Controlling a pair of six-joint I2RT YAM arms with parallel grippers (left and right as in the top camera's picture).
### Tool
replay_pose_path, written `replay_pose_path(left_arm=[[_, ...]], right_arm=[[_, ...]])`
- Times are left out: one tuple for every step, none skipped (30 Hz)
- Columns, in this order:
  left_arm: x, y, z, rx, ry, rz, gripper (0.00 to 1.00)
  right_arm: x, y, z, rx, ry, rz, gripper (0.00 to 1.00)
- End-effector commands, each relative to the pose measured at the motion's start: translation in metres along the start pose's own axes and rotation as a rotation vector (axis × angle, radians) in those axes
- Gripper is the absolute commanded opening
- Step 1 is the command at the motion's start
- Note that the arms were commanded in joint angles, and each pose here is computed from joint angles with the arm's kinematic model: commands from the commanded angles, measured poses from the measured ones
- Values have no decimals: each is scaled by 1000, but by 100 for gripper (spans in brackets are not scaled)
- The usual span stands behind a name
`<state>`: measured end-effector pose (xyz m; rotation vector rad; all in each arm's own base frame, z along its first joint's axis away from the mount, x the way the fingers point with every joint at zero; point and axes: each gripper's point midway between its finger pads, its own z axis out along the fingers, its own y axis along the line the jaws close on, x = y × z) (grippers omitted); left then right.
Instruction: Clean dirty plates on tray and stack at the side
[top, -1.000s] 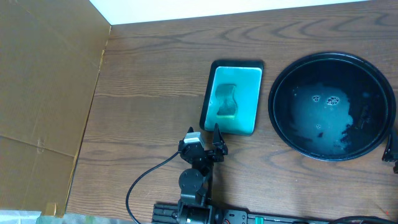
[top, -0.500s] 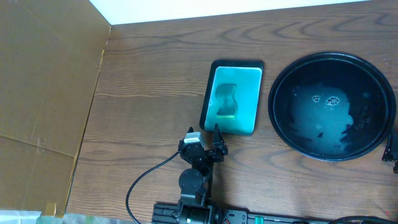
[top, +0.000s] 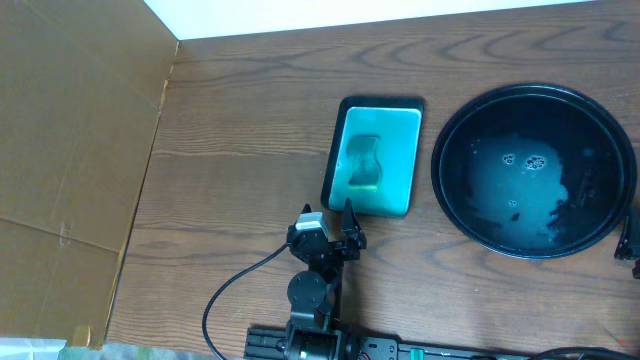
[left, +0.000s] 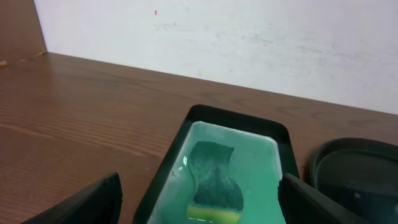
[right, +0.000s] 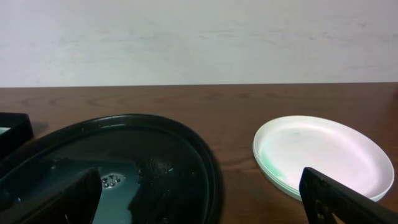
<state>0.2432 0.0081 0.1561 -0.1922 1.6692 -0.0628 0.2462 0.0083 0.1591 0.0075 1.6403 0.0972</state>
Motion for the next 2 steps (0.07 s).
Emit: replay_pose_path(left_arm=[[17,7,2,-27,36,18,80],[17,7,2,-27,36,18,80]], right_arm=[[1,3,0,-15,-1,-16,99],[1,3,0,-15,-1,-16,99]])
